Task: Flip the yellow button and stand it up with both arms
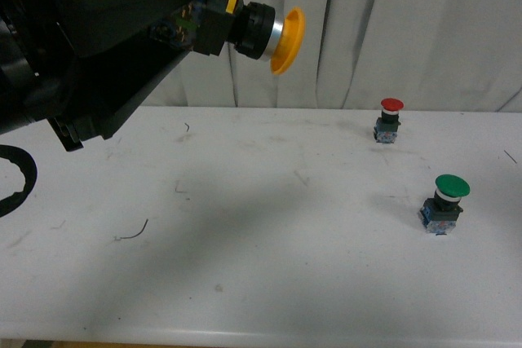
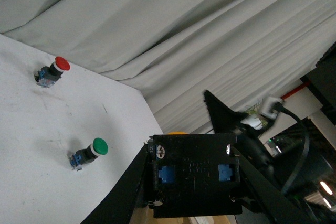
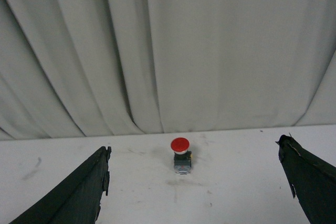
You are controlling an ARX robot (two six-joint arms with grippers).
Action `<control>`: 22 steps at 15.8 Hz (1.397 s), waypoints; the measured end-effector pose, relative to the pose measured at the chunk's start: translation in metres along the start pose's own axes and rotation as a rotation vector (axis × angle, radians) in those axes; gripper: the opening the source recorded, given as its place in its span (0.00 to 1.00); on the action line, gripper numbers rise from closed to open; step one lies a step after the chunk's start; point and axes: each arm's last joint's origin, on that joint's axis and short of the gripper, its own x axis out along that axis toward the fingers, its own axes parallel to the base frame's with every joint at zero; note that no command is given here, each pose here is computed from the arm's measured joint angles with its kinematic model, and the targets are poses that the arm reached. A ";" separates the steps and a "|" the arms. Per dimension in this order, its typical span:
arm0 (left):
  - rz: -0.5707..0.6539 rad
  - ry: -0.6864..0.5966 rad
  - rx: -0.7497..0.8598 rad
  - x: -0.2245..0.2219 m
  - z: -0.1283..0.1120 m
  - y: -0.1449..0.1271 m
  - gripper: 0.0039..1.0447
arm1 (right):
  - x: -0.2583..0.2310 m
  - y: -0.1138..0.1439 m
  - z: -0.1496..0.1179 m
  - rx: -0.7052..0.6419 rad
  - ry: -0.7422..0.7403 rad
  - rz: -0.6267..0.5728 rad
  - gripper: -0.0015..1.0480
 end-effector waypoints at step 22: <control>-0.016 0.008 0.038 0.001 -0.001 -0.003 0.34 | -0.014 0.077 -0.079 1.195 0.461 0.558 0.94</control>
